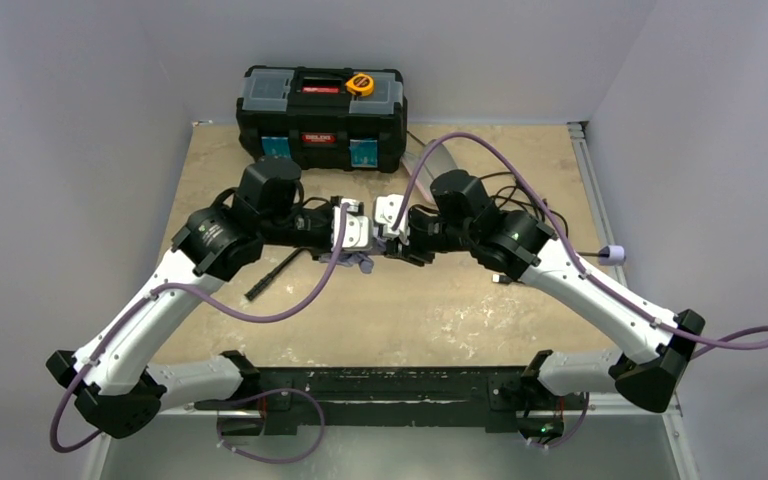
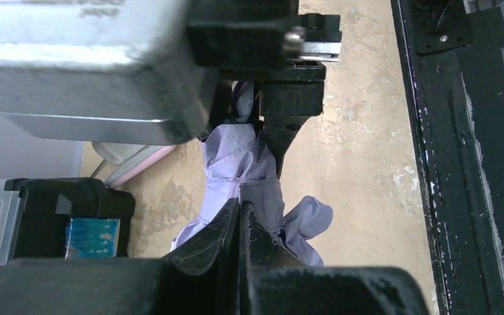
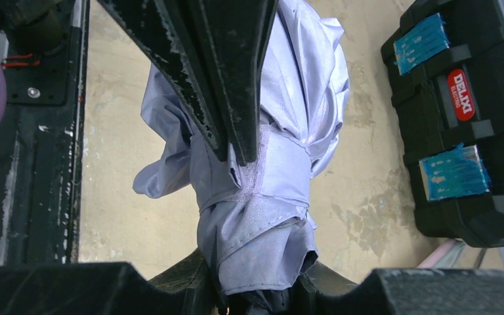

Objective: Open the umbrella

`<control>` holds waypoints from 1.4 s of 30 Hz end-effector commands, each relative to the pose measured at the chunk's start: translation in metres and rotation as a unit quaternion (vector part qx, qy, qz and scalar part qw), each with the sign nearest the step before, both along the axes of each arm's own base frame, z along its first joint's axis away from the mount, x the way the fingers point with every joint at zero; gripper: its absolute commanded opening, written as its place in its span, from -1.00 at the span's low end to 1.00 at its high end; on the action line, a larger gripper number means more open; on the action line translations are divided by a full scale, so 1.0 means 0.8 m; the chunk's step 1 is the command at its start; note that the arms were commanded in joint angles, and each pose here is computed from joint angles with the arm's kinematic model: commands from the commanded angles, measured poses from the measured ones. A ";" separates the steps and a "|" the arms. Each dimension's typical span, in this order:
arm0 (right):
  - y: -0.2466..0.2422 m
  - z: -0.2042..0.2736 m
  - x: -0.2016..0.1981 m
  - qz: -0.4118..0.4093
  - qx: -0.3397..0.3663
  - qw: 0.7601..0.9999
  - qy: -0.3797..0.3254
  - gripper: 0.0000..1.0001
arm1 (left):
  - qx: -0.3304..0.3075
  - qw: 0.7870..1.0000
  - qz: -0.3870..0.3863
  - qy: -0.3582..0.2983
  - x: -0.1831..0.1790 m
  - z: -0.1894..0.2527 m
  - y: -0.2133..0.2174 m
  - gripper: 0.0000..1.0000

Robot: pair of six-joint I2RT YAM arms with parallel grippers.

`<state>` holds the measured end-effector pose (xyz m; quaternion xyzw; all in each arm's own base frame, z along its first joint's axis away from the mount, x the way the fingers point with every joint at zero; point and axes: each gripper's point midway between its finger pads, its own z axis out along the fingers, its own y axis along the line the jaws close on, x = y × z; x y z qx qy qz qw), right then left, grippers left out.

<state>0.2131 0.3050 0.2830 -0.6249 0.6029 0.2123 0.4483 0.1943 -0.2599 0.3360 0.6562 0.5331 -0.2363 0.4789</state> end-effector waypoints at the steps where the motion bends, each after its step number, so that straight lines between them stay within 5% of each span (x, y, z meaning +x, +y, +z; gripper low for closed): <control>1: 0.023 0.066 -0.005 0.010 0.094 0.995 -0.012 -1.00 | 0.028 1.000 -0.010 -0.010 -0.005 -0.023 0.010 -1.00; 14: 0.013 0.086 0.070 -0.077 0.154 0.980 0.103 -1.00 | 0.108 0.986 -0.117 0.048 -0.076 -0.099 0.019 -1.00; 21: 0.006 0.085 0.053 -0.059 0.175 0.973 0.140 -1.00 | 0.126 0.986 -0.106 0.025 -0.075 -0.123 0.037 -1.00; 25: 0.003 0.083 0.045 -0.046 0.175 0.972 0.151 -1.00 | 0.107 0.993 -0.018 0.051 -0.044 -0.142 0.058 -1.00; 26: 0.000 0.078 0.046 -0.052 0.168 0.973 0.150 -1.00 | 0.073 0.995 0.020 0.065 -0.031 -0.128 0.066 -0.94; 28: -0.008 0.065 0.051 -0.065 0.151 0.977 0.135 -1.00 | 0.000 0.995 0.052 0.081 -0.026 -0.085 0.068 -0.16; 32: -0.025 0.041 0.059 -0.065 0.086 0.994 0.023 -1.00 | -0.098 0.989 0.099 0.042 -0.022 -0.001 0.072 0.87; 36: -0.021 0.039 0.052 -0.035 0.019 0.993 -0.109 -1.00 | -0.112 0.982 0.138 0.057 -0.005 0.041 0.072 1.00; 42: -0.021 0.044 0.053 -0.014 -0.046 0.962 -0.267 -1.00 | -0.055 0.982 0.106 0.146 0.012 0.018 0.044 1.00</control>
